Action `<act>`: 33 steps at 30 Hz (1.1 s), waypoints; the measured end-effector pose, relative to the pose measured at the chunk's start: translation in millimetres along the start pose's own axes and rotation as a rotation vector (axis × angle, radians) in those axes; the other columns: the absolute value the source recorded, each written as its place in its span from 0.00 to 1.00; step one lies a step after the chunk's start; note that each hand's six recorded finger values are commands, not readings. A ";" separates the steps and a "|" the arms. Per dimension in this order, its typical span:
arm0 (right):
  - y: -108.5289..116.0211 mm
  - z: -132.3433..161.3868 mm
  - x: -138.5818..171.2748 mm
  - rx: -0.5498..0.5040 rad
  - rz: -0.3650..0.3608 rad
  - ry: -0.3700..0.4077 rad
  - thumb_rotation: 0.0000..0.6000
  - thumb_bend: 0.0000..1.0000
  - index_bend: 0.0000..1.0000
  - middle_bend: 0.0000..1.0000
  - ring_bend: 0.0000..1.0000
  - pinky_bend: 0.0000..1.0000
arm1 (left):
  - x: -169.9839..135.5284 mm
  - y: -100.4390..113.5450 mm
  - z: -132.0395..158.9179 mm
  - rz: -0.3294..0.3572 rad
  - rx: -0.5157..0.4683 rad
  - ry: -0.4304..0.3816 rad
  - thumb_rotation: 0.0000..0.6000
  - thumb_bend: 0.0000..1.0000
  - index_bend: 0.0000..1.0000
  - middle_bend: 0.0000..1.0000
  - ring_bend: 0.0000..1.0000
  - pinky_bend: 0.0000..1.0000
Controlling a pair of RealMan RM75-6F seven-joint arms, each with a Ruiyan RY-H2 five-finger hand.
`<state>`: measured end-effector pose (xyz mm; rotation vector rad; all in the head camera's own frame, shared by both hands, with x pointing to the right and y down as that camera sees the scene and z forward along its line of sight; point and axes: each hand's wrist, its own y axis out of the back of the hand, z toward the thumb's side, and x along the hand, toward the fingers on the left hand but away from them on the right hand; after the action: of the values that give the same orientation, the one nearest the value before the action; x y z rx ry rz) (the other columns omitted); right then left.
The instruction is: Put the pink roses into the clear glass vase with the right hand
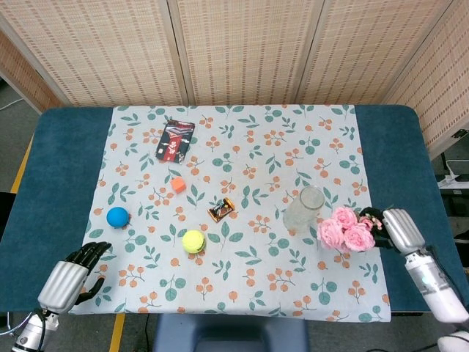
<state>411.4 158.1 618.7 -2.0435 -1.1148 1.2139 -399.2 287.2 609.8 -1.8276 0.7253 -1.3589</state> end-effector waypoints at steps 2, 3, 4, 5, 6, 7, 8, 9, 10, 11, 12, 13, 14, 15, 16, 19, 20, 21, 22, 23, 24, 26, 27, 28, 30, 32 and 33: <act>12.9 21.1 12.1 -0.055 -0.034 0.040 1.00 0.63 0.94 0.94 0.96 1.00 | -0.1 0.0 0.7 -0.001 0.001 -0.002 1.00 0.38 0.11 0.15 0.15 0.37; 18.0 29.5 16.5 -0.085 -0.034 0.052 1.00 0.65 0.94 0.94 0.96 1.00 | 0.0 0.2 0.9 0.000 0.001 -0.003 1.00 0.38 0.11 0.15 0.15 0.37; 24.8 40.2 21.8 -0.131 -0.025 0.064 1.00 0.67 0.94 0.94 0.96 1.00 | 0.1 0.5 0.7 0.001 0.001 -0.002 1.00 0.38 0.11 0.15 0.15 0.37; 30.5 47.8 25.3 -0.168 -0.014 0.070 1.00 0.68 0.94 0.94 0.96 1.00 | 0.2 0.7 0.5 0.002 0.000 -0.001 1.00 0.38 0.11 0.15 0.15 0.37; 36.5 55.2 28.5 -0.205 -0.002 0.074 1.00 0.68 0.94 0.94 0.96 1.00 | 0.1 0.9 0.2 0.003 0.000 0.000 1.00 0.38 0.11 0.15 0.15 0.36; 43.1 62.5 31.3 -0.242 0.006 0.078 1.00 0.68 0.94 0.94 0.96 1.00 | 0.1 1.1 -0.3 0.003 0.000 0.002 1.00 0.38 0.11 0.15 0.15 0.36; 52.0 72.5 33.9 -0.289 0.011 0.085 1.00 0.68 0.94 0.94 0.96 1.00 | 0.0 1.2 -0.6 0.003 0.000 0.003 1.00 0.38 0.11 0.15 0.15 0.36; 57.7 80.4 35.0 -0.323 0.010 0.094 1.00 0.68 0.94 0.94 0.96 1.00 | 0.0 1.3 -0.7 0.004 -0.001 0.004 1.00 0.38 0.11 0.15 0.15 0.36; 63.0 91.5 35.5 -0.362 0.006 0.109 1.00 0.68 0.94 0.94 0.96 1.00 | 0.0 1.5 -0.8 0.004 -0.002 0.004 1.00 0.38 0.11 0.15 0.15 0.37; 65.3 99.2 35.4 -0.384 0.003 0.121 1.00 0.68 0.94 0.94 0.96 1.00 | -0.1 1.5 -0.7 0.004 -0.002 0.003 1.00 0.38 0.11 0.15 0.15 0.37; 66.9 105.7 34.9 -0.399 0.002 0.132 1.00 0.68 0.94 0.94 0.96 1.00 | -0.3 1.5 -0.6 0.003 -0.002 0.002 1.00 0.38 0.11 0.15 0.15 0.37; 68.4 110.9 34.1 -0.408 0.001 0.142 1.00 0.68 0.94 0.94 0.96 1.00 | -0.4 1.6 -0.4 0.003 -0.002 0.001 1.00 0.38 0.11 0.15 0.15 0.37; 70.7 116.9 32.3 -0.418 -0.001 0.156 1.00 0.68 0.94 0.94 0.96 1.00 | -0.4 1.7 -0.3 0.003 -0.003 0.001 1.00 0.38 0.11 0.15 0.15 0.36; 72.5 121.4 30.4 -0.429 -0.003 0.167 1.00 0.68 0.94 0.94 0.96 1.00 | -0.5 1.7 -0.3 0.004 -0.003 0.001 1.00 0.38 0.11 0.15 0.15 0.36; 74.1 126.4 28.5 -0.442 -0.004 0.179 1.00 0.68 0.94 0.94 0.96 1.00 | -0.5 1.7 -0.3 0.004 -0.003 0.001 1.00 0.38 0.11 0.15 0.15 0.36; 79.3 141.5 19.0 -0.481 -0.005 0.214 1.00 0.68 0.94 0.94 0.96 1.00 | -0.6 1.8 -0.5 0.004 -0.003 0.002 1.00 0.38 0.11 0.15 0.15 0.37; 79.5 143.1 16.0 -0.489 -0.003 0.216 1.00 0.68 0.94 0.94 0.96 1.00 | -0.6 1.9 -0.7 0.004 -0.004 0.003 1.00 0.38 0.11 0.15 0.15 0.37; 78.8 143.5 12.9 -0.500 0.001 0.212 1.00 0.68 0.94 0.94 0.96 1.00 | -0.6 2.2 -1.1 0.005 -0.005 0.004 1.00 0.38 0.11 0.15 0.15 0.37; 76.9 143.2 7.7 -0.525 0.011 0.202 1.00 0.68 0.94 0.94 0.96 1.00 | -0.6 2.8 -1.7 0.007 -0.006 0.006 1.00 0.38 0.11 0.15 0.15 0.37; 74.9 142.6 3.0 -0.546 0.022 0.193 1.00 0.68 0.94 0.94 0.96 1.00 | -0.6 2.9 -1.9 0.007 -0.007 0.007 1.00 0.38 0.11 0.15 0.15 0.37; 72.5 141.9 -1.8 -0.570 0.035 0.184 1.00 0.68 0.94 0.94 0.96 1.00 | -0.7 2.9 -2.1 0.007 -0.007 0.008 1.00 0.38 0.11 0.15 0.15 0.36; 66.3 139.9 -12.6 -0.629 0.067 0.161 1.00 0.68 0.94 0.94 0.96 1.00 | -0.7 2.8 -2.6 0.007 -0.008 0.010 1.00 0.38 0.11 0.15 0.15 0.36; 63.6 138.8 -17.1 -0.653 0.080 0.151 1.00 0.68 0.94 0.94 0.96 1.00 | -0.7 2.8 -2.7 0.007 -0.008 0.010 1.00 0.38 0.11 0.15 0.15 0.36; 60.2 137.0 -22.9 -0.680 0.095 0.139 1.00 0.68 0.94 0.94 0.96 1.00 | -0.7 2.9 -2.7 0.007 -0.008 0.010 1.00 0.38 0.11 0.15 0.15 0.36; 56.9 134.3 -30.9 -0.707 0.106 0.127 1.00 0.68 0.94 0.94 0.96 1.00 | -0.7 3.0 -2.6 0.008 -0.008 0.009 1.00 0.38 0.11 0.15 0.15 0.36; 55.1 131.5 -35.6 -0.722 0.106 0.123 1.00 0.68 0.94 0.94 0.96 1.00 | -0.6 2.9 -2.5 0.008 -0.008 0.008 1.00 0.38 0.11 0.15 0.15 0.36; 54.7 130.6 -36.8 -0.726 0.105 0.123 1.00 0.68 0.94 0.94 0.96 1.00 | -0.6 2.9 -2.4 0.008 -0.008 0.008 1.00 0.38 0.11 0.15 0.15 0.36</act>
<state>307.8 100.0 533.3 -2.6852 -1.5574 0.7639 -401.7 285.5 607.6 -1.8245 0.7424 -1.3610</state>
